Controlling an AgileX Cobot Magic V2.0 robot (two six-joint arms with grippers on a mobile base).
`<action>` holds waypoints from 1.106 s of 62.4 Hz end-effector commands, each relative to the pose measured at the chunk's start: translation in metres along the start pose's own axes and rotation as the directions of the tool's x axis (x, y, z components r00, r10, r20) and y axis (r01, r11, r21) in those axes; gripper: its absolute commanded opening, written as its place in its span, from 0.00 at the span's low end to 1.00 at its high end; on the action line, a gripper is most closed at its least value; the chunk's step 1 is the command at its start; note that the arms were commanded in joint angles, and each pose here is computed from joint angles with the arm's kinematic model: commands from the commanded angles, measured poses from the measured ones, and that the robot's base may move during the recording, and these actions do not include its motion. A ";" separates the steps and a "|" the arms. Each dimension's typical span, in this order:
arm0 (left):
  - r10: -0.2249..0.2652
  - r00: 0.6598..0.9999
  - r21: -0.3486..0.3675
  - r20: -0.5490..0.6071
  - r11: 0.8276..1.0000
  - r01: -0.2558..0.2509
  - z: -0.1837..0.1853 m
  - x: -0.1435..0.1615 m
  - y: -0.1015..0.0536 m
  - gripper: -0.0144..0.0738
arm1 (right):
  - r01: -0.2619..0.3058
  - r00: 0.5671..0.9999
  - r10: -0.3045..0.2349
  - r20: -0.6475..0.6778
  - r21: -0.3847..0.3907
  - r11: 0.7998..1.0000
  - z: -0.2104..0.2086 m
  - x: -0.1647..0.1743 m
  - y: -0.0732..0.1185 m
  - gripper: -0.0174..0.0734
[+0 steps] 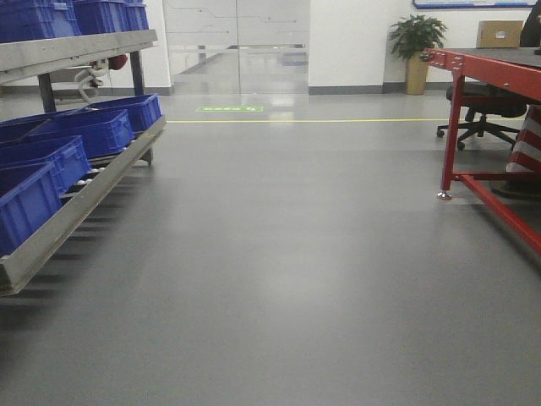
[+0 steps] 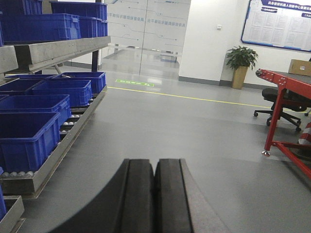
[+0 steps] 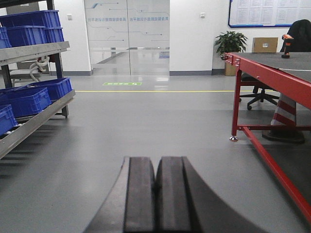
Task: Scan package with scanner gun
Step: 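Drive the base forward along the aisle past the blue-bin shelving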
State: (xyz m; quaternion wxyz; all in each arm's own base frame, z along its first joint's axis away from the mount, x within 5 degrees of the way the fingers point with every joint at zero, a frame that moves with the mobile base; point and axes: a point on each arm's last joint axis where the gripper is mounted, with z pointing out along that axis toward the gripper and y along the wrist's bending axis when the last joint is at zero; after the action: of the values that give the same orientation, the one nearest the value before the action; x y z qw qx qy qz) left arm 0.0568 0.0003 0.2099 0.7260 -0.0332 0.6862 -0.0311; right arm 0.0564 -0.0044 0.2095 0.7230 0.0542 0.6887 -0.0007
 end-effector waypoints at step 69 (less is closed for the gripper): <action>-0.008 1.000 0.001 0.020 1.000 0.008 0.000 -0.002 0.000 0.04 | 0.003 1.000 -0.004 0.021 0.005 1.000 0.000 -0.002 0.000 0.01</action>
State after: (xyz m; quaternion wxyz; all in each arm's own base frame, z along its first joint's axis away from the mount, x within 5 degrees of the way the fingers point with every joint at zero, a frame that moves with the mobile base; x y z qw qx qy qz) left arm 0.0568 0.0003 0.2099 0.7260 -0.0332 0.6862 -0.0311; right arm 0.0564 -0.0044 0.2095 0.7230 0.0542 0.6887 -0.0007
